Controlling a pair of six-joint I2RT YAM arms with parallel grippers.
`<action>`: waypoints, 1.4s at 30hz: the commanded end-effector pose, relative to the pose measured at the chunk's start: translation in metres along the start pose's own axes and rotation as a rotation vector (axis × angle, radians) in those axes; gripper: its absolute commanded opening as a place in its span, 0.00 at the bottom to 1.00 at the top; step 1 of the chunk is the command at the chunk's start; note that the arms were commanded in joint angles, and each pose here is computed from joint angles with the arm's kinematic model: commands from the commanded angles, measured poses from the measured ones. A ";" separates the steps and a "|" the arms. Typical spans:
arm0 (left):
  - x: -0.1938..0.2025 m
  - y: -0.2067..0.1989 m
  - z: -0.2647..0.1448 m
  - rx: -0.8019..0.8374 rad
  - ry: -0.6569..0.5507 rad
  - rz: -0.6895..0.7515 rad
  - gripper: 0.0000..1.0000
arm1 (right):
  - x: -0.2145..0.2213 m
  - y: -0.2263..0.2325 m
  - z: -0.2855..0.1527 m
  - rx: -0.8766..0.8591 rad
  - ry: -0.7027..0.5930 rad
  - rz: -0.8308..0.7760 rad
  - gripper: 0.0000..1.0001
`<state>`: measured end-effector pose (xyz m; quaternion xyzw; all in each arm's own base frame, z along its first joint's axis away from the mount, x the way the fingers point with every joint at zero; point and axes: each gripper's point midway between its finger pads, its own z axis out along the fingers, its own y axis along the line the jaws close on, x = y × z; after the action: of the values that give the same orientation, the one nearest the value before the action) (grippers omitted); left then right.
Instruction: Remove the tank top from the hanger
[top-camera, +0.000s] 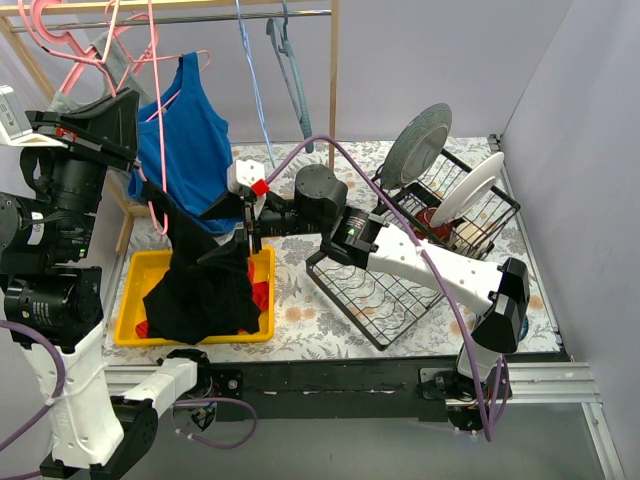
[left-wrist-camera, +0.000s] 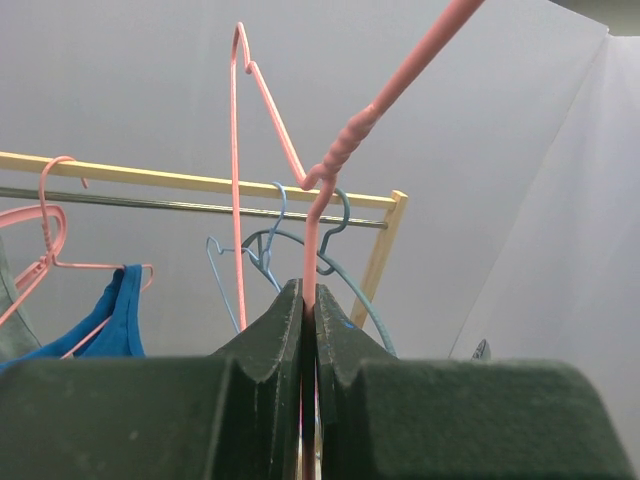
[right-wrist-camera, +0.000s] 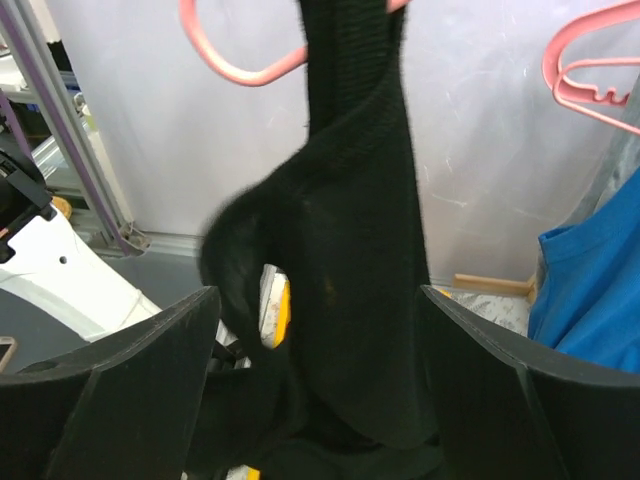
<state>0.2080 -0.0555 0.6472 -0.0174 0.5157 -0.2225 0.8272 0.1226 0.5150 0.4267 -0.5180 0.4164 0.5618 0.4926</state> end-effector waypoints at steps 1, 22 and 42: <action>-0.024 -0.012 0.002 0.044 -0.073 -0.005 0.00 | 0.002 0.000 0.015 -0.028 -0.035 -0.052 0.88; -0.025 0.040 0.007 -0.154 -0.272 0.158 0.00 | -0.003 -0.009 0.041 0.061 -0.014 -0.152 0.01; -0.099 0.023 -0.025 -0.215 -0.377 0.002 0.00 | -0.135 0.028 0.019 0.080 -0.227 -0.311 0.01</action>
<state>0.2228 -0.0001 0.6860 -0.1223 0.4199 -0.1261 0.8904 0.1048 0.5515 0.4531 -0.5466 0.3960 0.4897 0.5519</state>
